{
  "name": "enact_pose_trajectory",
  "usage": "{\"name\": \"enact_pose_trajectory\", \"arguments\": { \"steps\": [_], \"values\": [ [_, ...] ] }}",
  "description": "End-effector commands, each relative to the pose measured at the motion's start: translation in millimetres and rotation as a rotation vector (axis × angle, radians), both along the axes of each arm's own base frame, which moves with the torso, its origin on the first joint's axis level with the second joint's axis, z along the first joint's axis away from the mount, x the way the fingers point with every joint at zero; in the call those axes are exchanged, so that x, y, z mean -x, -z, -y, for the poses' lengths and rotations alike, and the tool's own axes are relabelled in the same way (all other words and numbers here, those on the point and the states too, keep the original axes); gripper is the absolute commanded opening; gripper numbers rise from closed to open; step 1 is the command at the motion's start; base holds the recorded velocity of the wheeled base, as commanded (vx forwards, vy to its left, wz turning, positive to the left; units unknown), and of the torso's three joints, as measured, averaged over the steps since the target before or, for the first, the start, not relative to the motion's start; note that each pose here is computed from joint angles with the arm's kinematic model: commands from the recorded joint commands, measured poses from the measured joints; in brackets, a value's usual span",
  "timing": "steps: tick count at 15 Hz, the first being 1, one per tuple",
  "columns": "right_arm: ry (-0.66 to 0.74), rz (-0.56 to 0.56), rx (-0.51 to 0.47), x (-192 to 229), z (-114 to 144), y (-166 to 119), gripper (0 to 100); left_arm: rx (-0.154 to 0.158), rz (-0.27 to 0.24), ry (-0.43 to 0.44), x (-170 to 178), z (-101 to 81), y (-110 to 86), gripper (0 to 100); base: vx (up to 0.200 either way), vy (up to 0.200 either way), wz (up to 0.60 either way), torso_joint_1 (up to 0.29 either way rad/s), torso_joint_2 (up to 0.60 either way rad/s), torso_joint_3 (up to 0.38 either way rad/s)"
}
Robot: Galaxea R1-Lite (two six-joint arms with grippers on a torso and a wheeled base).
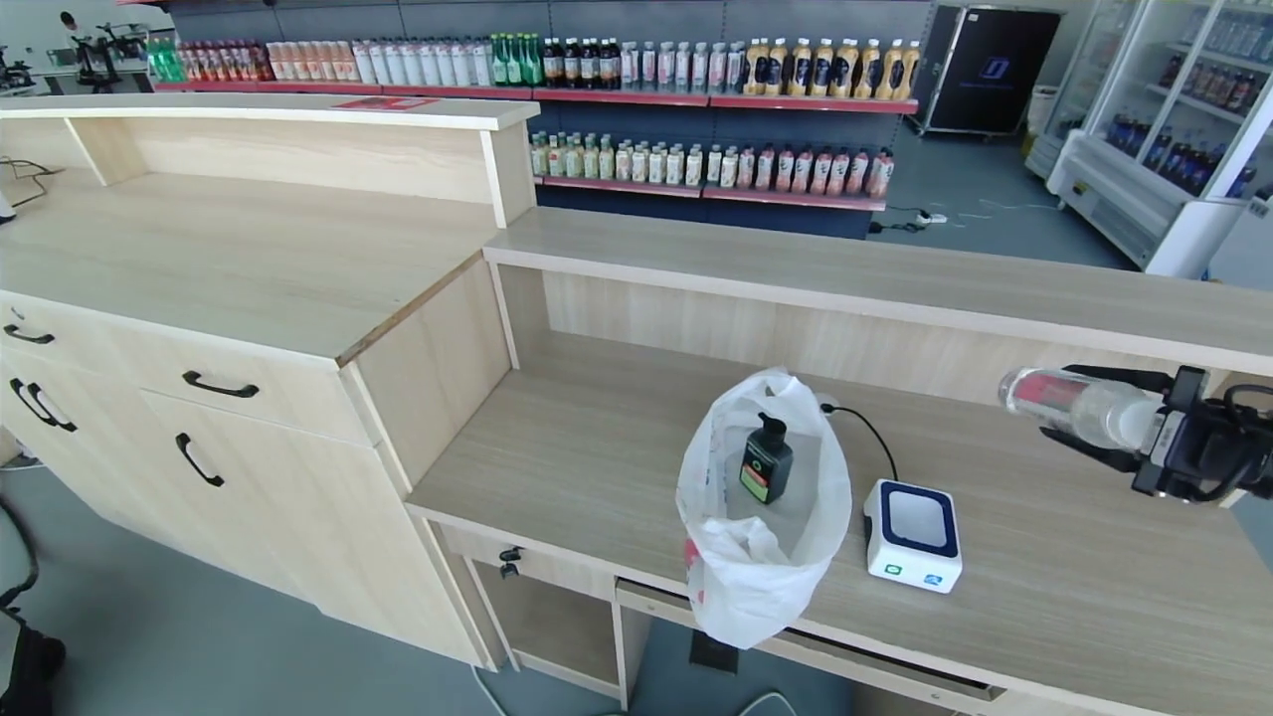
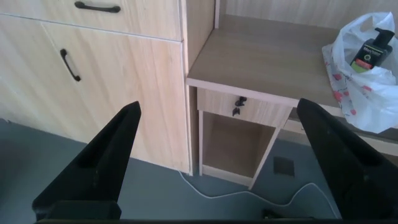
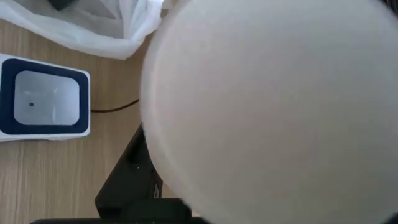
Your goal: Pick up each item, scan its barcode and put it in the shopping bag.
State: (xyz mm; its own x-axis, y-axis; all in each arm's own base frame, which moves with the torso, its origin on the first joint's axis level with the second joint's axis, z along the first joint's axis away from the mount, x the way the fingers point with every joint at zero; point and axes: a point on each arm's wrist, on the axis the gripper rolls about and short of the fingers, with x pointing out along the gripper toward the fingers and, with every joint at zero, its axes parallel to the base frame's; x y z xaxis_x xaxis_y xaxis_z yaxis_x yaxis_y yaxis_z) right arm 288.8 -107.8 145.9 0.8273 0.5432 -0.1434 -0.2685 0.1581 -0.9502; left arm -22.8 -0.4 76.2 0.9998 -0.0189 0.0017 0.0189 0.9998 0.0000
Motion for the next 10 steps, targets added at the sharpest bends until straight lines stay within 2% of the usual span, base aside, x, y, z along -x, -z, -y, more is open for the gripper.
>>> {"name": "enact_pose_trajectory", "arguments": {
  "steps": [1,10],
  "values": [
    [-0.076,-0.018,0.019,-10,1,24,0,0.0,0.0,-0.001,0,0.0,0.1,100,0.0,0.0,0.0,0.0,0.0,0.0],
    [-0.118,-0.051,0.033,-10,-1,49,0,0.0,0.0,-0.001,0,0.0,0.1,100,0.0,0.0,0.0,0.0,0.0,0.0]
  ]
}}
